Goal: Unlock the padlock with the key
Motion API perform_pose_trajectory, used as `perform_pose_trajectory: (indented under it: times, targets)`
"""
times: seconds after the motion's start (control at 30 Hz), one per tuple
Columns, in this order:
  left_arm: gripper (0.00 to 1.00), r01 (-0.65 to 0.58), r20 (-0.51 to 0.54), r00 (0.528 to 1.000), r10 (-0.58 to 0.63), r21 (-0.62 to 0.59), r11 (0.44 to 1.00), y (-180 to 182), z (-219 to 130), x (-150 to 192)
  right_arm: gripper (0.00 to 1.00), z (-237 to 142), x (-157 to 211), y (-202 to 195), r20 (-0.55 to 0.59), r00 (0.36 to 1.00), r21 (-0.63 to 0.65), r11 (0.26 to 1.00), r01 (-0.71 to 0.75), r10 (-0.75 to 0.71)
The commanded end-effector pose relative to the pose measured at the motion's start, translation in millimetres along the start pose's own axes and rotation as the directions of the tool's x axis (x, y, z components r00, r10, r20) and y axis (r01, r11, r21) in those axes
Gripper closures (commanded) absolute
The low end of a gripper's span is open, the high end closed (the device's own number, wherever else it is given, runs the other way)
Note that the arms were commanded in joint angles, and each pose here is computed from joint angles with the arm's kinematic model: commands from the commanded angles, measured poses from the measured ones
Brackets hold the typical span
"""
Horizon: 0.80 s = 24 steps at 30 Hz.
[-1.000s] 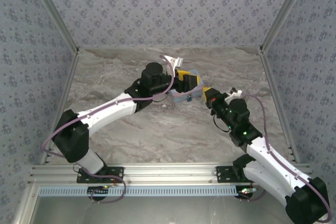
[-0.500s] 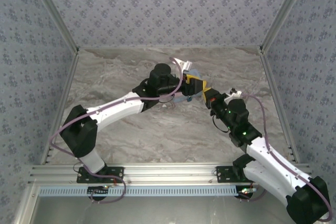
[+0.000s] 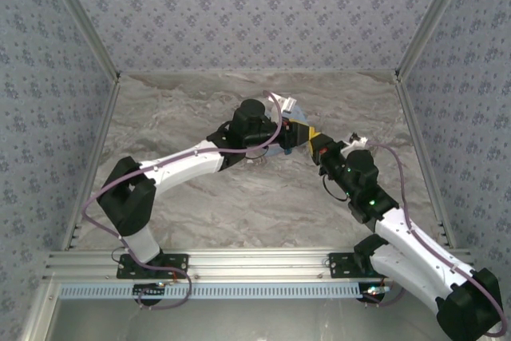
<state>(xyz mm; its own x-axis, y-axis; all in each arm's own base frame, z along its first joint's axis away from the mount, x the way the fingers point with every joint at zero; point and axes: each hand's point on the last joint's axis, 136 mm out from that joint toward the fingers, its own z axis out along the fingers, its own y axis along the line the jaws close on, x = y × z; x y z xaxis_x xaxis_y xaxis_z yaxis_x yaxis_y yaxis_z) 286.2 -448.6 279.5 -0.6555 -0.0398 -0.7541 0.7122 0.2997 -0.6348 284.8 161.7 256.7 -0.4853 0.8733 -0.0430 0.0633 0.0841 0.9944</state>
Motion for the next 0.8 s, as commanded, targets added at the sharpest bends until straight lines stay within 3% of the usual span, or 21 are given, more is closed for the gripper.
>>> perform_pose_trajectory:
  times: [0.0,0.43,0.5,0.6,0.77]
  targets:
    - [0.71,-0.035,0.036,0.999,0.033,0.059,0.998,-20,1,-16,1.00,-2,-3,14,0.021,1.000,-0.023,1.000,-0.010,0.010]
    - [0.95,-0.067,0.059,0.996,0.066,0.015,0.998,-17,-9,-23,0.99,-3,0,7,0.007,0.999,-0.004,0.999,0.041,-0.041]
    - [1.00,-0.075,0.069,0.995,0.076,-0.007,0.997,-13,-16,-27,0.88,-4,2,8,-0.007,0.994,0.001,0.994,0.113,-0.113]
    - [1.00,-0.078,0.084,0.993,0.080,-0.026,0.997,-6,-26,-33,0.73,-6,8,10,-0.047,0.969,0.001,0.970,0.245,-0.244]
    - [1.00,-0.114,0.073,0.990,0.117,-0.037,0.993,-2,-41,-42,0.48,-10,30,23,-0.158,0.852,-0.096,0.866,0.490,-0.499]
